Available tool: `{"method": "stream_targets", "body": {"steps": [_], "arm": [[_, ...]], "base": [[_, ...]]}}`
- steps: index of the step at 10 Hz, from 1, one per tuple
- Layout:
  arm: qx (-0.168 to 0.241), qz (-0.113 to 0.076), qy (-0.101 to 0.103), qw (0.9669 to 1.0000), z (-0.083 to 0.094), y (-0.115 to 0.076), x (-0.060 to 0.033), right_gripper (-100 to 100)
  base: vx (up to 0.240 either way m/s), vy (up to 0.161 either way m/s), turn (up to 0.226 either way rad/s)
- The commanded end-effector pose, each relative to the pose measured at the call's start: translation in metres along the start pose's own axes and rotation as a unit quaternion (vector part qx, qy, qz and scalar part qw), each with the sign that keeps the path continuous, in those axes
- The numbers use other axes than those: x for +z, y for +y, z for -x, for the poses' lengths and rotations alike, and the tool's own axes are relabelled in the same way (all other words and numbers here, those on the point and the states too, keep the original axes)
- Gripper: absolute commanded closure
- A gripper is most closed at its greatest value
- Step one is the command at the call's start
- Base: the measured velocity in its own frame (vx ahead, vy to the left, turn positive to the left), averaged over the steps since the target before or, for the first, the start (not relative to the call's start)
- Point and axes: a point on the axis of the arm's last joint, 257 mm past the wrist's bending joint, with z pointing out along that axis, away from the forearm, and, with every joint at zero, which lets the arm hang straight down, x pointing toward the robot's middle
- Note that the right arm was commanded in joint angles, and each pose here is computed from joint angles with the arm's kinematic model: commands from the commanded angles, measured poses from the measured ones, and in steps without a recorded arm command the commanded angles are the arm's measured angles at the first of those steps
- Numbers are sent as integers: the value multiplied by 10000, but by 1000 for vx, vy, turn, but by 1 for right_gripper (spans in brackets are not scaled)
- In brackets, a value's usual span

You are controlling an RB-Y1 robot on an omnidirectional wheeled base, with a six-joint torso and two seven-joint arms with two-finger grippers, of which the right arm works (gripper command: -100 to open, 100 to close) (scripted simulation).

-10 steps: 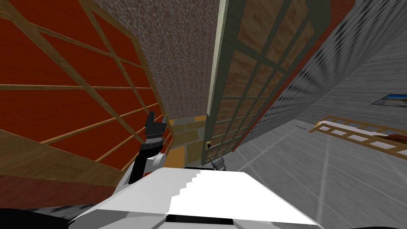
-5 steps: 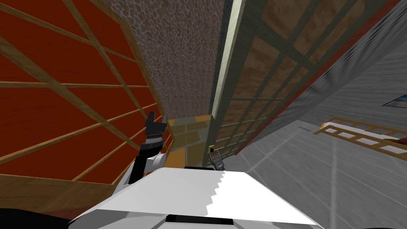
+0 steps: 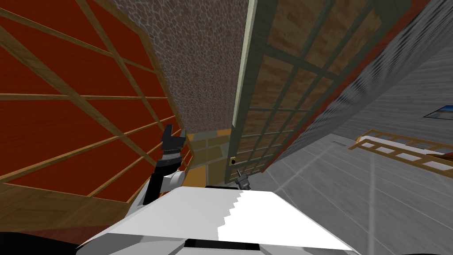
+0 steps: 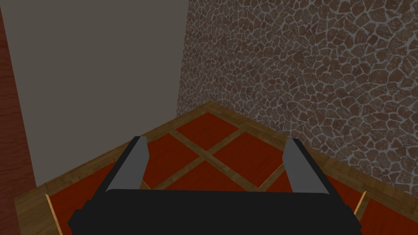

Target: Push the door open

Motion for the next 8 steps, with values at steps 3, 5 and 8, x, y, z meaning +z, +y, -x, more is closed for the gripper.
{"method": "stream_targets", "body": {"steps": [3,5,8], "arm": [[-149,-77,63,9998,-42,-153,-159,-100],[28,-235,-45,9997,2,-64,-109,-100],[-176,-138,60,9997,-43,-203,-152,-100]], "base": [[-68,23,-88],[-180,50,-118],[43,38,11]]}}
